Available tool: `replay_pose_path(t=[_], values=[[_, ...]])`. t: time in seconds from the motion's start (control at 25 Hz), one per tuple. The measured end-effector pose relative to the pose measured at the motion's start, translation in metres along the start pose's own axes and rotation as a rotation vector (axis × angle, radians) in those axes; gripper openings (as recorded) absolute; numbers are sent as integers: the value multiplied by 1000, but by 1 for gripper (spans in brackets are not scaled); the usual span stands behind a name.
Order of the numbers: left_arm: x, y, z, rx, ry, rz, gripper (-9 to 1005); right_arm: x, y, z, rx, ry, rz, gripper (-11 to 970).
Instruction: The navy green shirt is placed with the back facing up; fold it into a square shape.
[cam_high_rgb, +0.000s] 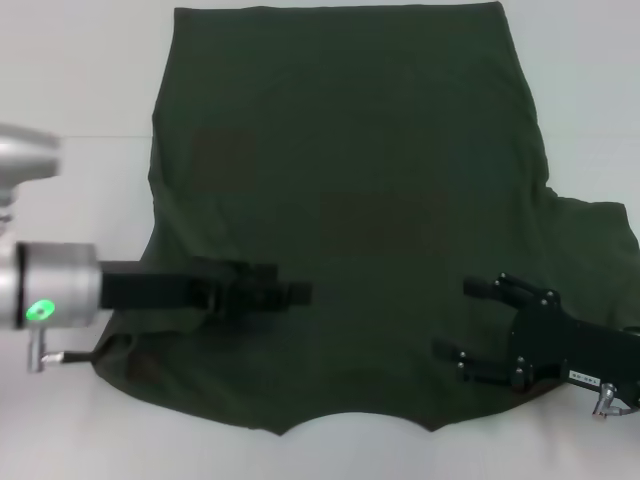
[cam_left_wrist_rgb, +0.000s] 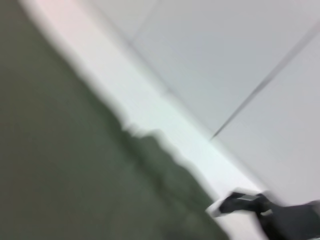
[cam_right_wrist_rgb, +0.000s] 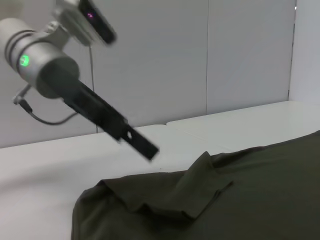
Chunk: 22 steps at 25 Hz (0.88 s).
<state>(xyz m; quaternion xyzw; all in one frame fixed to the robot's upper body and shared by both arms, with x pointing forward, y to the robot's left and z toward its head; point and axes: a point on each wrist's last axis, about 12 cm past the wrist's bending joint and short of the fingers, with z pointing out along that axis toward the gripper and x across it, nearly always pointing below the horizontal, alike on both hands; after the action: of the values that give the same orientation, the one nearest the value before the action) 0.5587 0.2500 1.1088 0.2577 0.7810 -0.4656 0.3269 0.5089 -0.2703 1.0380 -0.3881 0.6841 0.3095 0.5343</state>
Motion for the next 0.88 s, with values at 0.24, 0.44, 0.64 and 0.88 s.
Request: replay_pose_path(t=[0.24,0.44,0.64,0.88], values=[[26,-4,-30,20,-99,170,861,-2,-3,-1,18,-13,4,940],[52,-3,-44,-30,-110,307,864,-2,-3,-1,23,-13,7,940],[71,-1,-56,-97,-131,383,865,-1,-4,-2,34,-8,9,940],[81,9,-68,-162,-103,359,859,4,-4,-4,52,7,23,941]])
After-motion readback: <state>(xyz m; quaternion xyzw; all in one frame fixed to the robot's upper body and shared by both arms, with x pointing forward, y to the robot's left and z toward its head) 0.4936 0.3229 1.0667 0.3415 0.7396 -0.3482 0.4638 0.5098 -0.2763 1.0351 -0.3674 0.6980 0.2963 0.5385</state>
